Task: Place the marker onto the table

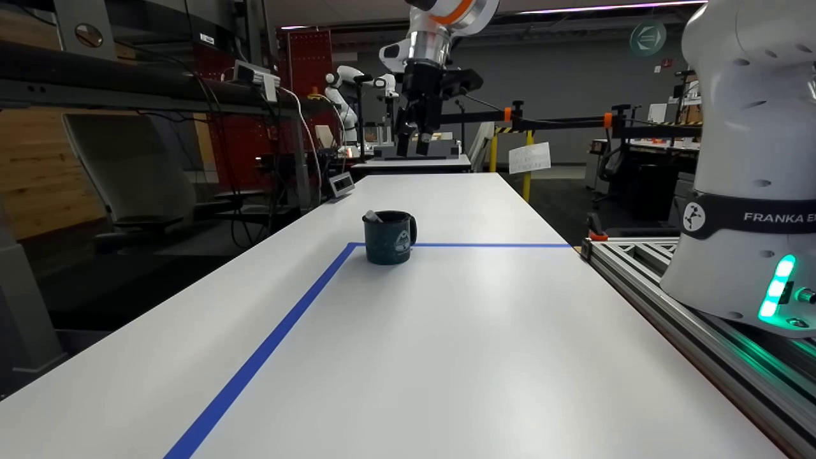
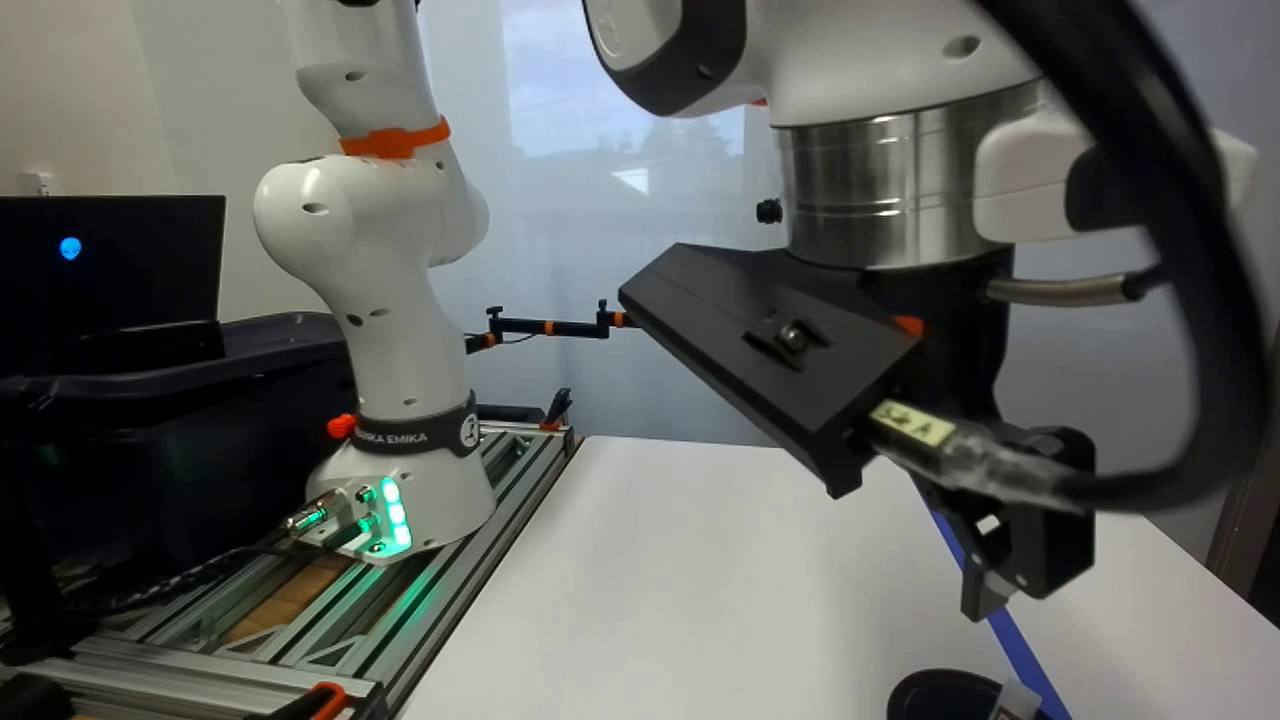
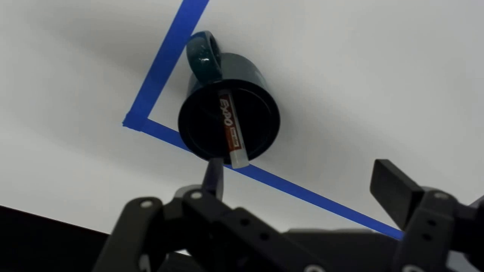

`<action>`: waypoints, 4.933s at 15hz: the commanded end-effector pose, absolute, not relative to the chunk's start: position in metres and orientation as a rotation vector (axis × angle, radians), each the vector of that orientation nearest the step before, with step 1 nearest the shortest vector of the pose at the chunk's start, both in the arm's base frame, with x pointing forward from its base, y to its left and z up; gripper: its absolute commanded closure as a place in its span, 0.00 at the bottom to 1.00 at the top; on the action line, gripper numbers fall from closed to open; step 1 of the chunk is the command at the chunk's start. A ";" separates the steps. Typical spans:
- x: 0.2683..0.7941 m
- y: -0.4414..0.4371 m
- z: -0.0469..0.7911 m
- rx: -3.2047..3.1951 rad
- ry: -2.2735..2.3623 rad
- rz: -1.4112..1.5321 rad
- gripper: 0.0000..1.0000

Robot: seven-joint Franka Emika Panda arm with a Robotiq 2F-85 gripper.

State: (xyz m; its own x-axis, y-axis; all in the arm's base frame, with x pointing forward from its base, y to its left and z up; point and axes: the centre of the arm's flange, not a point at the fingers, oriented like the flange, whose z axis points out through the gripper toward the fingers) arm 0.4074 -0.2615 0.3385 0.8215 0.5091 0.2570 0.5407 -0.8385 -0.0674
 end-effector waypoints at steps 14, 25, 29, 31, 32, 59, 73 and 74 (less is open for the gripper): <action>0.451 -0.258 0.271 -2.978 -0.740 -0.361 0.00; 0.463 -0.241 0.256 -2.960 -0.813 -0.356 0.00; 0.464 -0.243 0.252 -2.982 -0.820 -0.355 0.14; 0.464 -0.247 0.251 -2.992 -0.813 -0.359 0.34; 0.463 -0.249 0.251 -2.993 -0.808 -0.368 0.44; 0.476 -0.250 0.244 -2.926 -0.897 -0.526 0.95; 0.494 -0.178 0.326 -2.672 -1.222 -0.535 0.95; 0.496 -0.168 0.325 -2.641 -1.256 -0.500 0.95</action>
